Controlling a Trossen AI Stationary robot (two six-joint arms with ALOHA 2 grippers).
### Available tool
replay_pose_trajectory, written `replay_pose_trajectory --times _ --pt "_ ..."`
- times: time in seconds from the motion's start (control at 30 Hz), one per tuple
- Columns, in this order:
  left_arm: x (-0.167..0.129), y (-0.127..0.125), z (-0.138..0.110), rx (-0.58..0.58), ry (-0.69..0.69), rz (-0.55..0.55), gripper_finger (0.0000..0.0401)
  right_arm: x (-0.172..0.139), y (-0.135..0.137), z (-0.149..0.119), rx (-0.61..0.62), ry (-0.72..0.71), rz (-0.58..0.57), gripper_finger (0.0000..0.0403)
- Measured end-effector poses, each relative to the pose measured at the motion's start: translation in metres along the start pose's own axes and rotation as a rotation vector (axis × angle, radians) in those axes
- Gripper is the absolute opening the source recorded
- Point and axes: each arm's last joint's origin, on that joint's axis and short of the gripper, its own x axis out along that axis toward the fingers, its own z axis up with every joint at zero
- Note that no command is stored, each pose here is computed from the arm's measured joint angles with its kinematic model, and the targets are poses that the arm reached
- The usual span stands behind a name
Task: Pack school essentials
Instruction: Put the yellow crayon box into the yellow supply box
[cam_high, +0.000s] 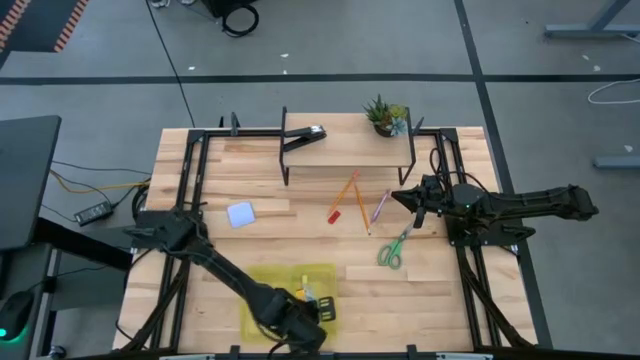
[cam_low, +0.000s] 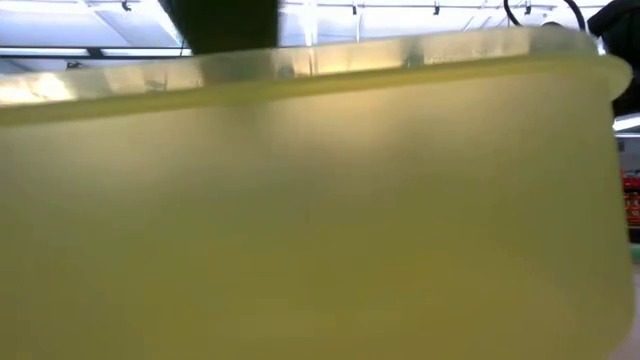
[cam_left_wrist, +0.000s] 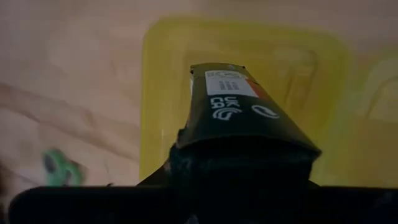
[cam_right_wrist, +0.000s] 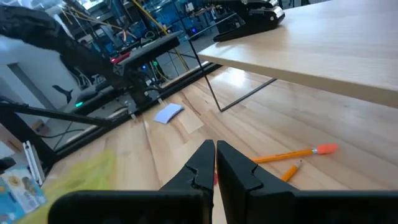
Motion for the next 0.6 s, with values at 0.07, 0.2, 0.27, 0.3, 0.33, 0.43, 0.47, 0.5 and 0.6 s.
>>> replay_pose_trajectory --times 0.07,0.2,0.27,0.3,0.33,0.43,0.47,0.5,0.6 --pt "0.000 0.007 0.001 -0.020 0.004 -0.040 0.0089 0.000 0.000 0.000 0.005 0.001 0.000 0.0023" --pt "0.011 0.012 -0.001 -0.033 0.043 -0.146 0.0087 0.000 0.000 0.000 0.006 0.001 0.001 0.0023" --pt "0.021 0.011 -0.002 -0.024 0.081 -0.198 0.0088 0.000 0.000 0.000 0.004 0.001 0.001 0.0023" --pt "0.025 0.010 -0.003 -0.014 0.095 -0.213 0.0090 0.000 0.000 0.000 0.001 0.002 0.001 0.0023" --pt "0.028 0.008 -0.003 0.004 0.104 -0.224 0.0092 0.000 0.000 0.000 -0.002 0.001 0.001 0.0023" --pt "0.036 0.004 -0.001 0.061 0.122 -0.251 0.0094 0.000 0.000 0.000 -0.016 0.001 0.001 0.0023" --pt "0.038 0.003 0.000 0.077 0.123 -0.256 0.0093 0.000 0.000 0.000 -0.019 0.001 0.001 0.0023" --pt "0.039 0.002 0.000 0.085 0.123 -0.258 0.0092 0.000 0.000 0.000 -0.021 0.001 0.000 0.0023" --pt "0.040 0.001 0.000 0.089 0.130 -0.272 0.0089 0.000 0.000 0.000 -0.021 -0.006 -0.014 0.0023"
